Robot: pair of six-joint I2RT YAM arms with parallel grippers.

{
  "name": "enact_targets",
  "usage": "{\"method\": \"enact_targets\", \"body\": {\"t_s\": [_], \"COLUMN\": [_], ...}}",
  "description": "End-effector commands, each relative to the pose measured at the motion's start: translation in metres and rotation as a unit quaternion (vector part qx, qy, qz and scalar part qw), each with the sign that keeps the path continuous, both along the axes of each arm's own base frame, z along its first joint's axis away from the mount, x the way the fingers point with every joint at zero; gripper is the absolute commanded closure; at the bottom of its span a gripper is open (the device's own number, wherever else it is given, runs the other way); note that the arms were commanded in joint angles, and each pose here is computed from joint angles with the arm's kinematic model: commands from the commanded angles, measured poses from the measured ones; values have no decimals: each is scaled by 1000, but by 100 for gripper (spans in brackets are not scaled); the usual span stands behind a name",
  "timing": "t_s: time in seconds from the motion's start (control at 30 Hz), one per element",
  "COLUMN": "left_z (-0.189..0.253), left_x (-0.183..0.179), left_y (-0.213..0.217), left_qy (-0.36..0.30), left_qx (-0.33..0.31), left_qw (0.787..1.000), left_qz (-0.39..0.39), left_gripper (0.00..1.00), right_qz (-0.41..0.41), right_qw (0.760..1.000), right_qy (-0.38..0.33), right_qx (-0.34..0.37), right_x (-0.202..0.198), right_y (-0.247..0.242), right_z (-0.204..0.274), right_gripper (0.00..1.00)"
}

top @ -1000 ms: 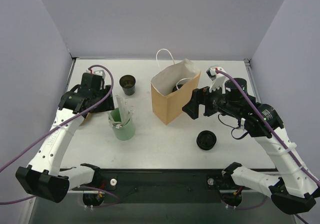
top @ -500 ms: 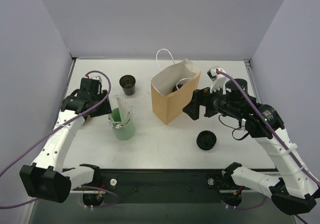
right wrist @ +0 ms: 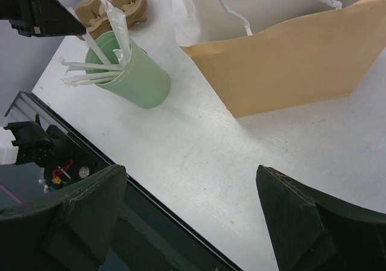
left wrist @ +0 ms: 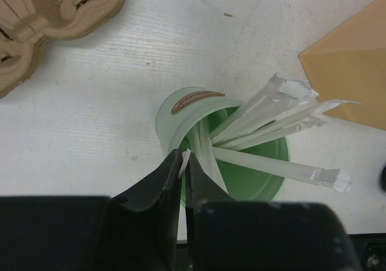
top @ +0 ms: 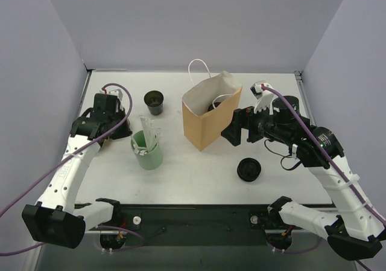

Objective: Pack the takeout coffee

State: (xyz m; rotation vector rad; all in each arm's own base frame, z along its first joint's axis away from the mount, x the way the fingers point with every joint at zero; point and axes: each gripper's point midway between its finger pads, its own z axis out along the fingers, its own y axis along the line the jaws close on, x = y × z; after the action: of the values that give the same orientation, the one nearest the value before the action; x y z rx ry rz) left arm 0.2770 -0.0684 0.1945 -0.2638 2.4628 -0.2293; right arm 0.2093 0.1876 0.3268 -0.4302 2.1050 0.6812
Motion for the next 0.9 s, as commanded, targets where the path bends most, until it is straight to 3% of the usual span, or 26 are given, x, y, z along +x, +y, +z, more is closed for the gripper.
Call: {"method": "enact_targets", "body": {"t_s": [0.0,0.3,0.57,0.67,0.77,0.87], "left_z": [40,116,208,221,246,274], "left_x": [1,-15,-8,-4,-2,4], "left_y": [6,14,8,6,-4,-32], "left_qy": [-37,-91,-197,-203,-230,-265], "left_qx": [6,9,-11,-14,-26,-77], "left_qw": [999,996,980,979,972,956], "left_qz": [5,6,-11,-16,-45,-104], "left_gripper": [86,87,87,87,87,86], "right_qz": [-1,1,0,-2,-4,-7], "right_qw": [1000,999,998,998,998,997], "right_qy": [-22,-41,-53,-56,-63,-71], "right_qx": [19,22,24,25,22,19], "right_x": [-4,-4,-4,-5,-6,-7], "right_y": [-2,-3,-5,-7,-10,-14], "right_z": [21,37,48,52,55,58], "right_gripper": [7,8,8,7,8,8]}}
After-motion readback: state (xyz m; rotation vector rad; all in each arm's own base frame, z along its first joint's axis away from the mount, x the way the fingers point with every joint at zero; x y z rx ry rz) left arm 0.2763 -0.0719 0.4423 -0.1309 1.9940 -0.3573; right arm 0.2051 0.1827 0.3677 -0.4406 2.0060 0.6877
